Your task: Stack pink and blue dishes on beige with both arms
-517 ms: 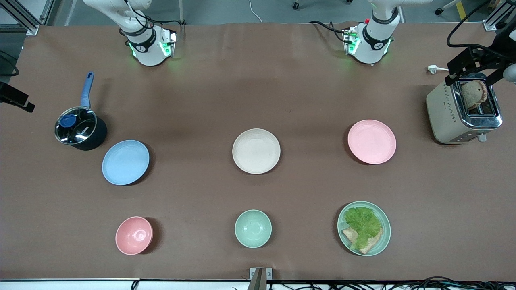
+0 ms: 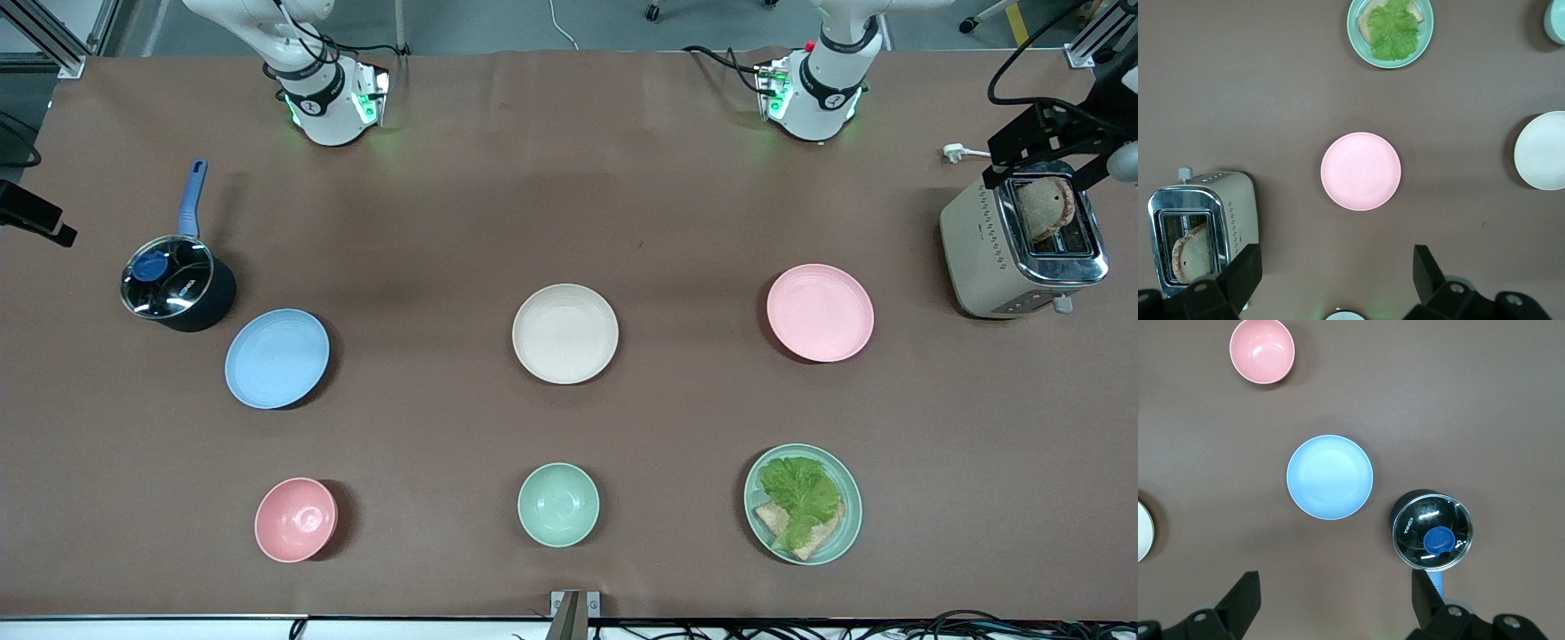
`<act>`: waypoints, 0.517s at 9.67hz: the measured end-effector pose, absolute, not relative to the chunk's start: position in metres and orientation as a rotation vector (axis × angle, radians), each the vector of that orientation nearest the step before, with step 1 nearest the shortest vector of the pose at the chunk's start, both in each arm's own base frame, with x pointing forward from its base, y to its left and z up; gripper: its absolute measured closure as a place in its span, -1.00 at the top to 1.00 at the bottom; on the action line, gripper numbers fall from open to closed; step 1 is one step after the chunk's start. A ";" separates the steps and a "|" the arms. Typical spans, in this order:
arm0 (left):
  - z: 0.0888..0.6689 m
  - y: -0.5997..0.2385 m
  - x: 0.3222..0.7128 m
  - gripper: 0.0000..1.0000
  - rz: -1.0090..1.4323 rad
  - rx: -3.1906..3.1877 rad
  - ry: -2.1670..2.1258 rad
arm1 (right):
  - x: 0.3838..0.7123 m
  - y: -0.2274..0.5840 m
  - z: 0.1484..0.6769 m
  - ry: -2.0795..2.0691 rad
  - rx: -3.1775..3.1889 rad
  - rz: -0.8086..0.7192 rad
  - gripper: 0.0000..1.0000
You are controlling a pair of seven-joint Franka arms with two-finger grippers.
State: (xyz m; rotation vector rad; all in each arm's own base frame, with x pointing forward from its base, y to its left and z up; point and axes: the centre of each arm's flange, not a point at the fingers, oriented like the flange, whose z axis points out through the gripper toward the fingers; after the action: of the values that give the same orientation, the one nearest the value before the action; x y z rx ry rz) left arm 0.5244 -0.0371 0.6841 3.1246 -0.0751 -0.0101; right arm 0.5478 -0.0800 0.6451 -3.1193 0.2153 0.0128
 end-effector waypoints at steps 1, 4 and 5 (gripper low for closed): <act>0.670 -0.026 0.532 0.98 -0.044 3.105 -0.066 | 0.548 -0.081 0.645 0.216 -3.119 0.013 1.00; 0.579 0.028 0.569 1.00 -0.060 2.990 -0.141 | 0.549 -0.083 0.647 0.152 -3.124 -0.006 1.00; 0.532 0.039 0.574 1.00 -0.064 2.942 -0.181 | 0.554 -0.095 0.633 0.112 -3.126 0.017 1.00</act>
State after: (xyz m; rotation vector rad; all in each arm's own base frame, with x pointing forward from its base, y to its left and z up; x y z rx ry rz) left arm 0.5745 0.0386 0.5319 2.9421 -0.1810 -0.0644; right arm 0.5540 -0.0947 0.6334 -3.1260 0.1120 0.0168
